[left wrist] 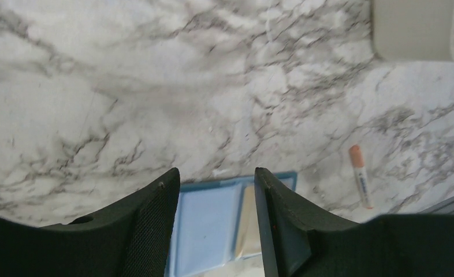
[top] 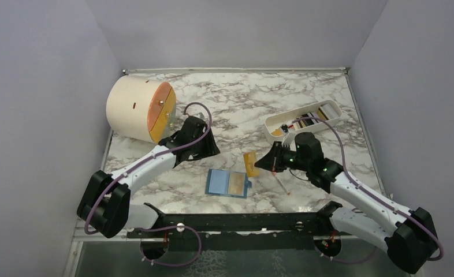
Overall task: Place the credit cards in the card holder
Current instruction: Insert the credit card into the card holder.
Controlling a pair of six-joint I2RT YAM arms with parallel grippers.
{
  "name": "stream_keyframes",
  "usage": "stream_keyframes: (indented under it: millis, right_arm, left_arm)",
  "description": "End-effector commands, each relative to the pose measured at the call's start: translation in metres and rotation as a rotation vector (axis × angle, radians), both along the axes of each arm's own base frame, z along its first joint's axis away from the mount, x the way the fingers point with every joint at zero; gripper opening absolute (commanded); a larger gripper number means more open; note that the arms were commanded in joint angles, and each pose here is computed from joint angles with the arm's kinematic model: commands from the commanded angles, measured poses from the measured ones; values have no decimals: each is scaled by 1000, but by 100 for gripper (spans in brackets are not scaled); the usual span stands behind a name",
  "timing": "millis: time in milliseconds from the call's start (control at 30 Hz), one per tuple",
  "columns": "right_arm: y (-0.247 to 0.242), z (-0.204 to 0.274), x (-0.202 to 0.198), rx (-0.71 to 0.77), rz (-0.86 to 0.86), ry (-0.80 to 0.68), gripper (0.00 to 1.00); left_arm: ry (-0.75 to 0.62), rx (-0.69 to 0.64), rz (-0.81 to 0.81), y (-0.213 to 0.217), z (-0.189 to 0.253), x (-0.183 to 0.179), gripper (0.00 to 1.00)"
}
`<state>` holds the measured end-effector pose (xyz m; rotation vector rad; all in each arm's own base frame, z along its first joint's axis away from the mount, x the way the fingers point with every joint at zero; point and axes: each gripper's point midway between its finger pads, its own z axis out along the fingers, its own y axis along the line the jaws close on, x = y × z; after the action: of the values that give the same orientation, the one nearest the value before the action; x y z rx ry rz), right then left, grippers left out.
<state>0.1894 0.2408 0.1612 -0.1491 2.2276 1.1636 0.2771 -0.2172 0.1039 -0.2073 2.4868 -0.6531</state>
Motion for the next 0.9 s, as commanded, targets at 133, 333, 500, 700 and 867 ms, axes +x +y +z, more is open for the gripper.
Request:
stream_keyframes:
  millis: [133,333,500,700,867]
  right_arm:
    - [30,-16,-5,120,68,72,1]
    - [41,-46,-11,110,87,145,1]
    - [52,-70,-17,89,97,206,1]
    - [61,-91,-21,60,93,243,1]
    - [58,-106,-21,30,67,266,1]
  left_arm:
    - [84,49,-23,27,-40,-48,55]
    - [105,-22,-37,24,-51,-67,54]
    - [169,-87,-51,20,-66,-87,46]
    - [180,-95,-47,25,-73,-97,35]
    - [199,-114,-40,28,-77,-108,29]
